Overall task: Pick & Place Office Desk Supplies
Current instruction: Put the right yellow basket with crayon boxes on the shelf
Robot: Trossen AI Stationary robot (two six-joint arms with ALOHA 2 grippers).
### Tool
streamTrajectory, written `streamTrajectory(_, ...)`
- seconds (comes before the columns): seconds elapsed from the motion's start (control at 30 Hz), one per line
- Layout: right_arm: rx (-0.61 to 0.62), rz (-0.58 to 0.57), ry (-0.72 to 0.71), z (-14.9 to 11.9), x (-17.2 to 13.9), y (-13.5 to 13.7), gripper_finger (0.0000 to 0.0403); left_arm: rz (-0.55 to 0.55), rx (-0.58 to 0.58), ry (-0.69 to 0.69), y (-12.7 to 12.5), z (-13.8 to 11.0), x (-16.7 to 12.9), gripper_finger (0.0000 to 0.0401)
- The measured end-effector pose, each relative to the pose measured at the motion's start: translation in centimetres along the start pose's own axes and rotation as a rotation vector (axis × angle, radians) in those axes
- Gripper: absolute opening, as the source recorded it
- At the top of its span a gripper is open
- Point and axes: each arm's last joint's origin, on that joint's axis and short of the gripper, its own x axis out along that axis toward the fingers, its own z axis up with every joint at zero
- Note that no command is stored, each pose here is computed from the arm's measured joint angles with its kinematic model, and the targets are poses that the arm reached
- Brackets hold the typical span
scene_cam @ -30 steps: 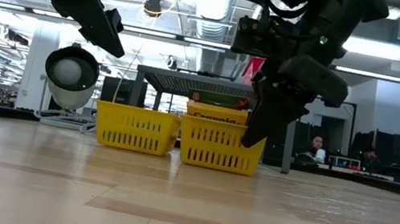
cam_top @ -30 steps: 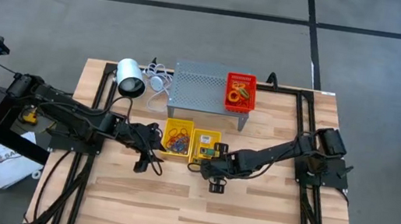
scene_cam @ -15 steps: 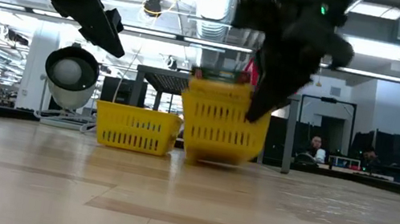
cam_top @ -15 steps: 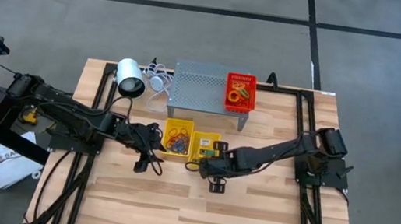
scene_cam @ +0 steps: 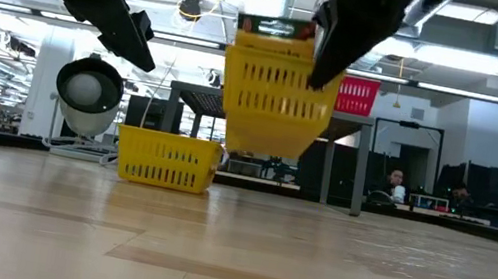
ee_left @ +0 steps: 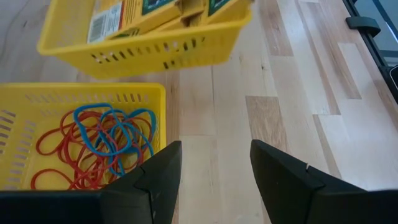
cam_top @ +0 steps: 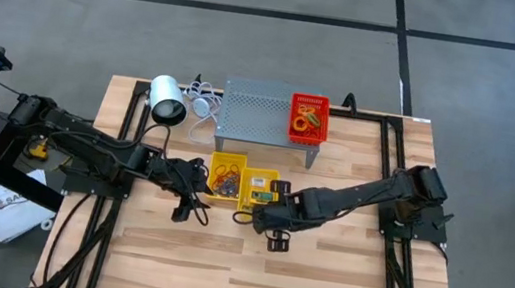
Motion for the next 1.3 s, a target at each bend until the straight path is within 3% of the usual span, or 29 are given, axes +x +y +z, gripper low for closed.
streamTrajectory(0.63, -0.08, -0.198, -0.038, 2.5, -7.0, -1.7, 0.0001, -0.001, -0.022, 0.0, 0.0, 0.0, 0.0, 0.0186)
streamTrajectory(0.87, -0.104, -0.303, -0.037, 3.2, -8.0, -4.3, 0.0001, -0.001, -0.022, 0.0, 0.0, 0.0, 0.0, 0.0186)
streamTrajectory(1.3, -0.066, -0.364, 0.033, 3.0, -6.8, -10.6, 0.0001, -0.001, -0.029, 0.0, 0.0, 0.0, 0.0, 0.0186)
